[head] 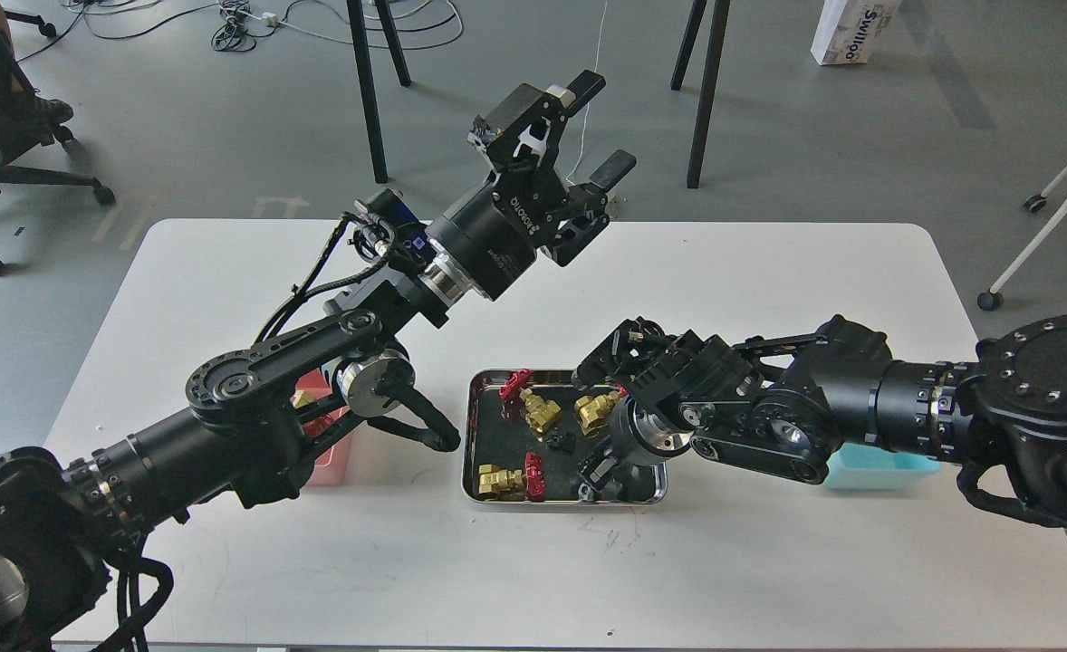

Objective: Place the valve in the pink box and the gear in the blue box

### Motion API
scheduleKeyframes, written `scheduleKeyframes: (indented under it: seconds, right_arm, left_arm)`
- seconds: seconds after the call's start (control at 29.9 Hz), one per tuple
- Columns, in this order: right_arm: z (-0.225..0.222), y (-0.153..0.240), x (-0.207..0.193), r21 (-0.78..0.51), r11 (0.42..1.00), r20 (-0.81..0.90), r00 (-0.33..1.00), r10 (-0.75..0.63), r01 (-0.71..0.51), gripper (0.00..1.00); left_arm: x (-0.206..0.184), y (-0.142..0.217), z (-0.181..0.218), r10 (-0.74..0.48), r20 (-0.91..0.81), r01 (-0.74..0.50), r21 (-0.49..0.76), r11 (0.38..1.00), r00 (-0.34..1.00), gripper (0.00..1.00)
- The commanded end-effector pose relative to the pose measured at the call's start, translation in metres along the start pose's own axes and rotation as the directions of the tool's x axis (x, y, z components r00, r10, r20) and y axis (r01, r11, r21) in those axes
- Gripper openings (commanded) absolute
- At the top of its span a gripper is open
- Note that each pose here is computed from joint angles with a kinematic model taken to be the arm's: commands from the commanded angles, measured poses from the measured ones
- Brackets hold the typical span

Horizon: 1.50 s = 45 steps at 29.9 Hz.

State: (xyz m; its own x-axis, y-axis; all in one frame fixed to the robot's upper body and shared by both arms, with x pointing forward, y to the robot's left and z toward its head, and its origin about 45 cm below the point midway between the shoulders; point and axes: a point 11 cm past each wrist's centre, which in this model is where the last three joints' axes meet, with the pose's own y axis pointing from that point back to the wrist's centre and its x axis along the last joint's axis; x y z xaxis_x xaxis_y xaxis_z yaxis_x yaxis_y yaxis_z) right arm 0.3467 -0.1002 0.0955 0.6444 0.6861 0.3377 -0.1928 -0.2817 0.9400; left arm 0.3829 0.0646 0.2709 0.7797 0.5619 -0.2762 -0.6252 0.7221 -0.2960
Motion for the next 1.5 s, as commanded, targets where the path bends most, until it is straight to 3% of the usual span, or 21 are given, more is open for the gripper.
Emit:
scheduleKeyframes:
  seconds: [0.0,0.97,1.24,1.47]
  right_arm:
    - [-0.001,0.001,0.002,0.003,1.0,-0.003,1.0,0.002,-0.002,0.41]
    - [-0.011,0.014,0.011,0.035,0.999,-0.037,0.999,0.018,-0.017,0.12]
    - [0.064,0.088,0.033,-0.075,0.987,0.044,0.988,0.148,-0.145,0.11]
    - [0.156,0.168,-0.016,-0.238,0.951,0.217,0.944,0.251,-0.198,0.11]
  left_arm:
    - [0.0,0.0,0.0,0.0,0.0,0.0,0.0,1.0,1.0,0.86]
    - [0.0,0.0,0.0,0.0,0.0,0.0,0.0,1.0,1.0,0.86]
    - [0.0,0.0,0.0,0.001,0.0,-0.001,0.001,1.0,1.0,0.87]
    - [0.0,0.0,0.0,0.001,0.0,-0.001,0.001,1.0,1.0,0.87]
